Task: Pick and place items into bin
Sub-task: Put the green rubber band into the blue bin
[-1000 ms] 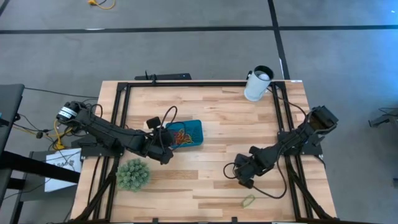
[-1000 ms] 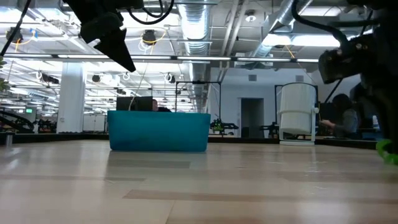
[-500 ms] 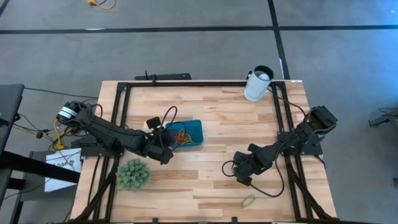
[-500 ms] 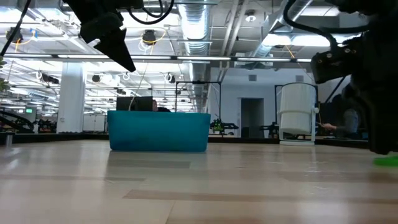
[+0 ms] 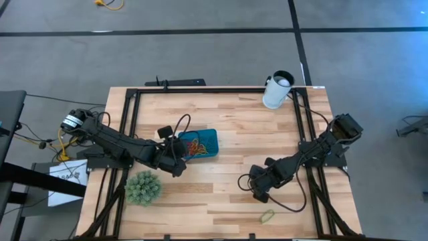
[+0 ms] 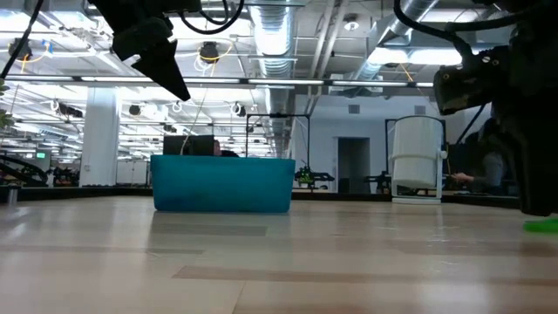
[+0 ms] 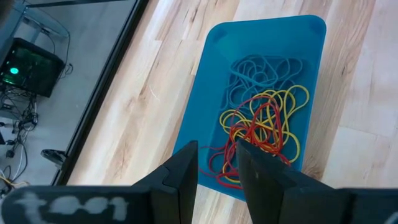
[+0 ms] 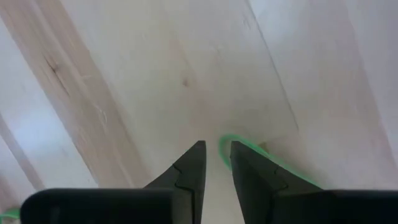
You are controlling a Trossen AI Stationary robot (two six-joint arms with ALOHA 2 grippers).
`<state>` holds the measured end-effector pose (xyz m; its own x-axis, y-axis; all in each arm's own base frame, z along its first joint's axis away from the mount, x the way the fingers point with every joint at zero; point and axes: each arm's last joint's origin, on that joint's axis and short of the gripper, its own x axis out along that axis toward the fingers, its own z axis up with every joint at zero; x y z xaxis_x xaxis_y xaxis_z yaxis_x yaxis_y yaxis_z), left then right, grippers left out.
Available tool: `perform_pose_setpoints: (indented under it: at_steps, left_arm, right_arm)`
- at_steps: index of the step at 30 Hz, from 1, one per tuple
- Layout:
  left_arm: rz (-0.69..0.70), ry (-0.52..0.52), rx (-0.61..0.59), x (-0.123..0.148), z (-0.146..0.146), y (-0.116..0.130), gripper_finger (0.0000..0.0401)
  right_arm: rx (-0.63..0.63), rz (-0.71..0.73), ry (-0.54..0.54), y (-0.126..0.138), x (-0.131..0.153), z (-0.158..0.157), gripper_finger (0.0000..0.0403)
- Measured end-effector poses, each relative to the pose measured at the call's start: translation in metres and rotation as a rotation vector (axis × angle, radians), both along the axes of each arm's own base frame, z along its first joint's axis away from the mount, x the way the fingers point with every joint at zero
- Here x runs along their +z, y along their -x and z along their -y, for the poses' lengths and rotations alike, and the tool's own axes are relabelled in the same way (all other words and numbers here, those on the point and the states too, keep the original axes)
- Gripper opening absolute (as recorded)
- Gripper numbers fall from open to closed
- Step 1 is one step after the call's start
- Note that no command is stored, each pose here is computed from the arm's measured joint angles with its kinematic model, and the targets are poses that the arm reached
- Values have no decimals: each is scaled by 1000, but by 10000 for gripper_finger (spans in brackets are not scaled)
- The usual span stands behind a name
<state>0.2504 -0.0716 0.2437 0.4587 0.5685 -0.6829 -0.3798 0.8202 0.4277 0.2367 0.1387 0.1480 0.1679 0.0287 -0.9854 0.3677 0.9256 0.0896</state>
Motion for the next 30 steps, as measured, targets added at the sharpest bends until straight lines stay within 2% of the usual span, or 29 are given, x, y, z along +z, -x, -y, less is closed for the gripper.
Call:
perform_pose_setpoints:
  at_steps: [9, 13, 30]
  left_arm:
    - [0, 0, 0, 0, 0, 0, 101]
    - [0, 0, 0, 0, 0, 0, 101]
    - [-2, 8, -2, 0, 0, 0, 101]
  right_arm:
    - [-5, -16, 27, 5, -6, 4, 69]
    - [-10, -6, -4, 6, -11, 3, 69]
    - [1, 9, -18, 5, -11, 2, 69]
